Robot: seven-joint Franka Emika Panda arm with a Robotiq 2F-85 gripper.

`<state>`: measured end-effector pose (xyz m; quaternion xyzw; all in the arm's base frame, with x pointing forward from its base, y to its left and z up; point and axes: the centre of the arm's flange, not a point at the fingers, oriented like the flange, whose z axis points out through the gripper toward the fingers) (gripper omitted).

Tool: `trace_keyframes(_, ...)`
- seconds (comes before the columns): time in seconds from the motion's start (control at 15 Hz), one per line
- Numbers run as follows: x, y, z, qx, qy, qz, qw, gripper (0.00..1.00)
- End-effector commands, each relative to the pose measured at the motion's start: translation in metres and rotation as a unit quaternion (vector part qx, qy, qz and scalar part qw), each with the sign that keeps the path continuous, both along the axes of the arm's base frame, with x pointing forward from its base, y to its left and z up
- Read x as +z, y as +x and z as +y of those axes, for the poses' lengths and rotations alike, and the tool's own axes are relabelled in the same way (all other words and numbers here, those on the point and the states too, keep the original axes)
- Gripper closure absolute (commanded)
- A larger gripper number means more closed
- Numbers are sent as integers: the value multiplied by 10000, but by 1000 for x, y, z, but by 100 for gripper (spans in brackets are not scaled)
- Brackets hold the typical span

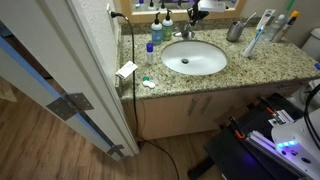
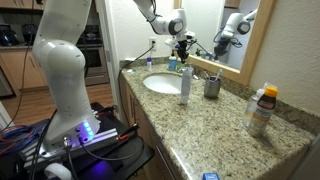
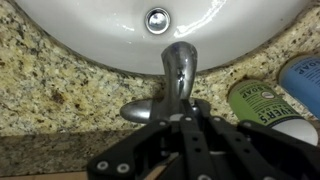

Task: Lift up the tap handle

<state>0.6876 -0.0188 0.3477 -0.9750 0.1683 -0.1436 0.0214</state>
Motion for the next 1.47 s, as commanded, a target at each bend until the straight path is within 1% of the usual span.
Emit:
trace_keyframes(0.0,-23,2,-10,-81,-133,105,9998,100)
trace_keyframes(0.07,-22,2,-10,-70,-83,123,9999,74)
trace_keyframes(0.13,-20,1,-9,-49,-83,97,9999,73)
trace_keyframes(0.27,-17,0,-9,-16,-82,28,10000,61)
trace_keyframes(0.47,-15,1,-11,5,-69,-56,10000,39)
trace_keyframes(0.73,-12,3,-1,156,8,-245,9996,11)
trace_keyframes(0.8,-14,7,2,61,-32,-195,9998,5)
trace_keyframes(0.87,-7,3,-2,48,-36,-140,9999,0)
trace_keyframes(0.93,-8,3,0,53,-35,-133,9999,16)
trace_keyframes(1.0,-8,3,0,53,-35,-133,9999,0)
trace_keyframes(1.27,-15,7,-2,49,23,3,10000,0)
trace_keyframes(1.4,-18,8,-2,-39,53,8,10000,0)
